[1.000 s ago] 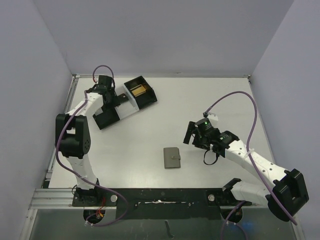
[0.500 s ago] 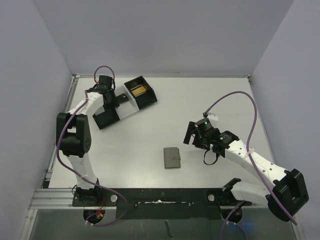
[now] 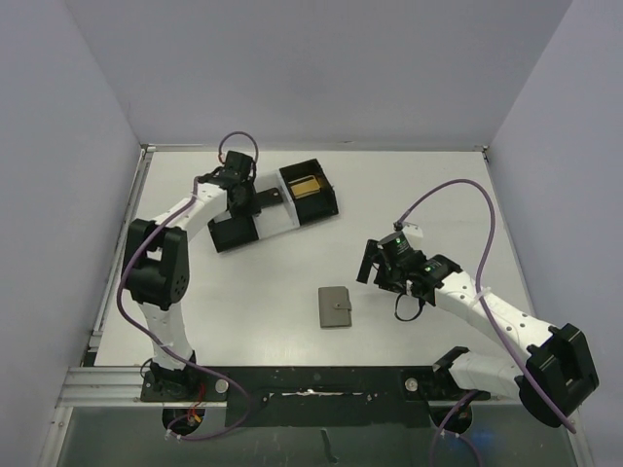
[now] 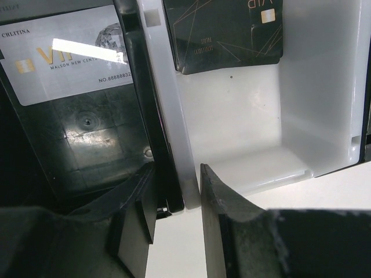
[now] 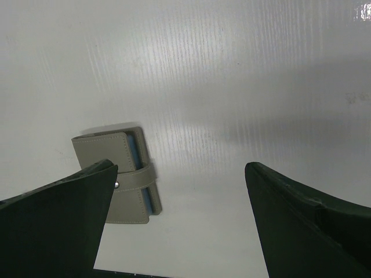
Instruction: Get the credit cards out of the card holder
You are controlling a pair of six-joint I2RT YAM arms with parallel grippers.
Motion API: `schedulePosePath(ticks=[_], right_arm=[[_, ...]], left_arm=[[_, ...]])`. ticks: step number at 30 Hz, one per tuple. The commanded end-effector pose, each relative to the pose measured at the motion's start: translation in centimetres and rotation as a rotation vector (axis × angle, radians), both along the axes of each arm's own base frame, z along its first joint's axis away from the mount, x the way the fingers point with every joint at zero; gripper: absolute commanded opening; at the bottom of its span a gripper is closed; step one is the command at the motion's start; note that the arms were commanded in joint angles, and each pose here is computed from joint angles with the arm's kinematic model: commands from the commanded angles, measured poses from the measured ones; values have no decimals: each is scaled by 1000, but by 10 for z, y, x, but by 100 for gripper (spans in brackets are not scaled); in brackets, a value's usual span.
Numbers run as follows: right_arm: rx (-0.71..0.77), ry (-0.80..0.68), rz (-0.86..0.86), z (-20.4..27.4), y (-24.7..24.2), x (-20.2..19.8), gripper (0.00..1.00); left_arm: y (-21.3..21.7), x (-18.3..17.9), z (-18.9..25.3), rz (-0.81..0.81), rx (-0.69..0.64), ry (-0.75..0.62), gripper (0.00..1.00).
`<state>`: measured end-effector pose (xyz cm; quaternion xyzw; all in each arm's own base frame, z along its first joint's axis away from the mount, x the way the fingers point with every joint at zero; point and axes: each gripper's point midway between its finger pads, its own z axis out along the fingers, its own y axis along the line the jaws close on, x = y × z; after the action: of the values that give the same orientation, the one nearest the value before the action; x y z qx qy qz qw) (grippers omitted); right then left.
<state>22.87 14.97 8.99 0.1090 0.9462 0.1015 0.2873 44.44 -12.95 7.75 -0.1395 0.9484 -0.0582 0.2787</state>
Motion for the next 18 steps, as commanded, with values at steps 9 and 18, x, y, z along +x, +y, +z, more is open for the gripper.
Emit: schedulePosePath(ticks=[9,18], right_arm=[[0,-25,-72,-1,-7,3,98],[-1,-39,-119,-2,-14,1,98]], left_arm=[[-97,-26,16,-195,-130,-23,24],[-132,-50,10,-252,-156,-4,25]])
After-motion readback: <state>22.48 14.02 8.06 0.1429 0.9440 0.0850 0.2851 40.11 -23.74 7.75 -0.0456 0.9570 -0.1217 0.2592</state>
